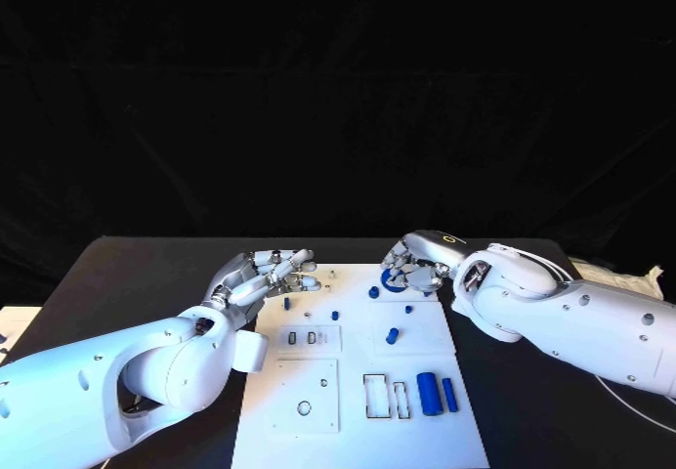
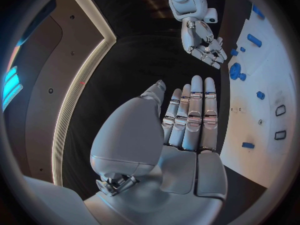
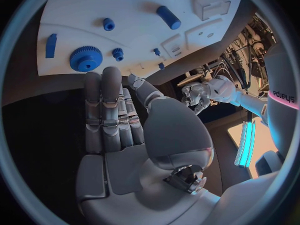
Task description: Assemble the parts on the task board
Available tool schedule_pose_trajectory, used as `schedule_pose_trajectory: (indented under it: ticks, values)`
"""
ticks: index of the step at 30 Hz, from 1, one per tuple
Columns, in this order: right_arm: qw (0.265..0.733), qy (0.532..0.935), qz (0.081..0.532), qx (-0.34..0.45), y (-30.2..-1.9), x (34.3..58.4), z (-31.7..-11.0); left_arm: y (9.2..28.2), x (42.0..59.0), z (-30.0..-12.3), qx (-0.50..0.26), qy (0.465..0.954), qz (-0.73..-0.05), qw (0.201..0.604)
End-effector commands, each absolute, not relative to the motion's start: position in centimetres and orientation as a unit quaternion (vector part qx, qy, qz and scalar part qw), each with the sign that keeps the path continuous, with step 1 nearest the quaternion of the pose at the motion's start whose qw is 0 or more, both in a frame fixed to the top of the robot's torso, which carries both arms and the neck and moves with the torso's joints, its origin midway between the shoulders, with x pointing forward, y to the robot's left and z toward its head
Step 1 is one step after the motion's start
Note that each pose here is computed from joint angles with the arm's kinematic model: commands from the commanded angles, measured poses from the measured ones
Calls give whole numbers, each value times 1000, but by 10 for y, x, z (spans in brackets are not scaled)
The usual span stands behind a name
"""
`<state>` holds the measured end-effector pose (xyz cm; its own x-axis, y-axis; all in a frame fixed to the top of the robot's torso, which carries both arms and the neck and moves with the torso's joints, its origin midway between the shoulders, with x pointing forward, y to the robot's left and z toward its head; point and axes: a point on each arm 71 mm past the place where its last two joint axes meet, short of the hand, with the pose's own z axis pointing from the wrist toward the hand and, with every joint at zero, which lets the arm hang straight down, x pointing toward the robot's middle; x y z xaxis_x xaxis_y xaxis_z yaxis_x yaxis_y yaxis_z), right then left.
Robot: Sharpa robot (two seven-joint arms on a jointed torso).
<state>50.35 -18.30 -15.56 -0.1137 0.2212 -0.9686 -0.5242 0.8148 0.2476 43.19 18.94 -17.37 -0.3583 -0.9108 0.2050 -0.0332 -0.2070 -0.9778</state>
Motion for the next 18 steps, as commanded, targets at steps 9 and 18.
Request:
schedule_pose_trajectory:
  ticks: [9, 18]
  values:
    - [654, 704, 208, -184, -170, 506, -154, 184, 425, -168, -449, 526, -646, 321]
    - [643, 712, 201, -200, -166, 506, -157, 184, 424, -167, -450, 527, -646, 320]
